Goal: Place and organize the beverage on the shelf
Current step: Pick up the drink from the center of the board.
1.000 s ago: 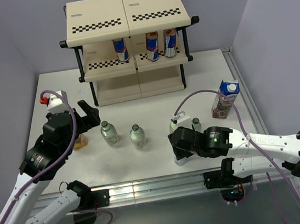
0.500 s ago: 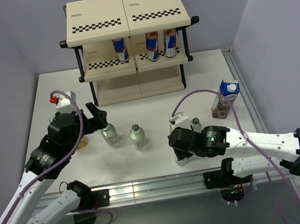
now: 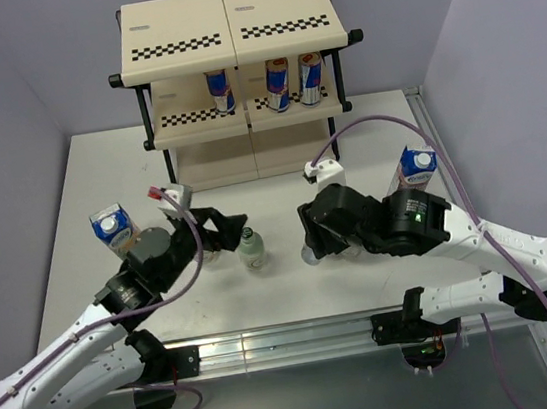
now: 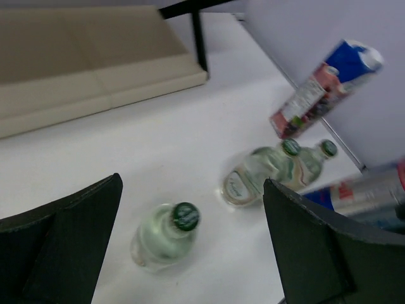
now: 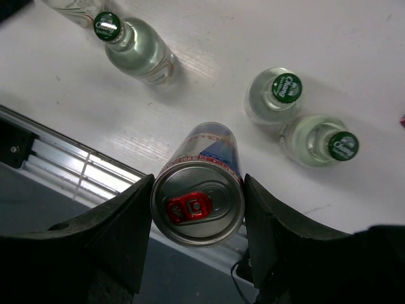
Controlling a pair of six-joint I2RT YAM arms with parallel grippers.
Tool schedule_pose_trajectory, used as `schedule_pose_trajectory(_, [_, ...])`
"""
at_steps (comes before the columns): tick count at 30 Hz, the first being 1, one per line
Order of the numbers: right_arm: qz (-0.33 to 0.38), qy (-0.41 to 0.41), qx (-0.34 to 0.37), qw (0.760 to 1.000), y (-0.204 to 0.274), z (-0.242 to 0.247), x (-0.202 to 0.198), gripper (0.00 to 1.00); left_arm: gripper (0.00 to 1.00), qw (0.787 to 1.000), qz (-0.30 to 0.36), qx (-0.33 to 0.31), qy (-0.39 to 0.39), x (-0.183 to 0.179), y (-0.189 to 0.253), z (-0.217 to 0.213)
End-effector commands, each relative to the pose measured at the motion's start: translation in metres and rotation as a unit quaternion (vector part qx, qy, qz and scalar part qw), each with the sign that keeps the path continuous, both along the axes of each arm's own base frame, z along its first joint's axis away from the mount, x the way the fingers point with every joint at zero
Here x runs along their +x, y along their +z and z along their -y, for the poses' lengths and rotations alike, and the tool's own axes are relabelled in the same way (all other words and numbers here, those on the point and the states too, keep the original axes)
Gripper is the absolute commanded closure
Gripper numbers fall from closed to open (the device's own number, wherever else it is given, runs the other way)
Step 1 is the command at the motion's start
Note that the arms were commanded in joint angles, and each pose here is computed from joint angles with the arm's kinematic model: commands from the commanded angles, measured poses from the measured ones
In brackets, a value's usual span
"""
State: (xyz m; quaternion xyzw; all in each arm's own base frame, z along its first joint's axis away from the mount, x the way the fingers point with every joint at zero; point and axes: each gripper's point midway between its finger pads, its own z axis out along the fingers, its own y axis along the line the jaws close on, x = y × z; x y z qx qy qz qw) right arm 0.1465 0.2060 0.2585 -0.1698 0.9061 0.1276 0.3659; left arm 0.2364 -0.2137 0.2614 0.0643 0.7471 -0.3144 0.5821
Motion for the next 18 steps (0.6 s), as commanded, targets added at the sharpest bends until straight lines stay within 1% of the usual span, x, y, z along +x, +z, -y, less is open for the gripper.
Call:
schedule_pose_trajectory(1, [0.026, -0.003, -0.018, 1.0, 0.026, 0.012, 0.01, 1.0, 0.01, 0.99, 0.126, -0.029, -0.06, -0.02, 0.047, 0.038])
schedule_pose_trajectory(2, [0.022, 0.0, -0.02, 1.0, 0.028, 0.012, 0.01, 1.0, 0.0, 0.986, 0.149, -0.022, -0.068, -0.025, 0.052, 0.044])
schedule_pose_trajectory(3, [0.02, 0.0, -0.022, 1.0, 0.03, 0.013, 0.01, 1.0, 0.01, 0.983, 0.158, -0.015, -0.094, -0.039, 0.048, 0.058])
schedule_pose_trajectory(4, [0.02, 0.004, -0.024, 1.0, 0.032, 0.014, 0.011, 1.0, 0.01, 0.98, 0.169, -0.005, -0.107, -0.044, 0.043, 0.065])
schedule_pose_trajectory(5, [0.017, 0.009, -0.022, 1.0, 0.033, 0.013, 0.009, 1.0, 0.01, 0.972, 0.205, -0.015, -0.114, -0.051, 0.055, 0.07])
schedule_pose_trajectory(6, [0.015, 0.01, -0.024, 1.0, 0.033, 0.014, 0.01, 1.0, 0.01, 0.965, 0.216, -0.011, -0.151, -0.068, 0.045, 0.082])
schedule_pose_trajectory(8, [0.01, 0.018, -0.026, 0.999, 0.033, 0.013, 0.009, 1.0, 0.01, 0.952, 0.247, -0.002, -0.178, -0.08, 0.041, 0.094])
schedule_pose_trajectory(9, [0.007, 0.023, -0.026, 0.999, 0.034, 0.011, 0.008, 1.0, 0.0, 0.945, 0.26, -0.013, -0.196, -0.091, 0.042, 0.101])
schedule_pose_trajectory(10, [0.006, 0.027, -0.029, 0.999, 0.033, 0.011, 0.007, 1.0, 0.0, 0.938, 0.273, 0.007, -0.214, -0.096, 0.034, 0.111])
schedule_pose_trajectory(11, [0.006, 0.03, -0.026, 0.999, 0.035, 0.01, 0.007, 1.0, 0.01, 0.933, 0.283, 0.019, -0.222, -0.099, 0.03, 0.116])
schedule_pose_trajectory(12, [0.006, 0.034, -0.025, 0.999, 0.036, 0.009, 0.006, 1.0, 0.01, 0.928, 0.29, 0.016, -0.235, -0.105, 0.03, 0.123])
schedule_pose_trajectory(13, [0.006, 0.037, -0.024, 0.999, 0.036, 0.008, 0.006, 1.0, 0.01, 0.926, 0.287, 0.03, -0.245, -0.106, 0.02, 0.132])
schedule_pose_trajectory(18, [0.005, 0.049, -0.025, 0.998, 0.042, 0.005, 0.005, 1.0, 0.01, 0.922, 0.299, 0.024, -0.245, -0.106, 0.015, 0.148])
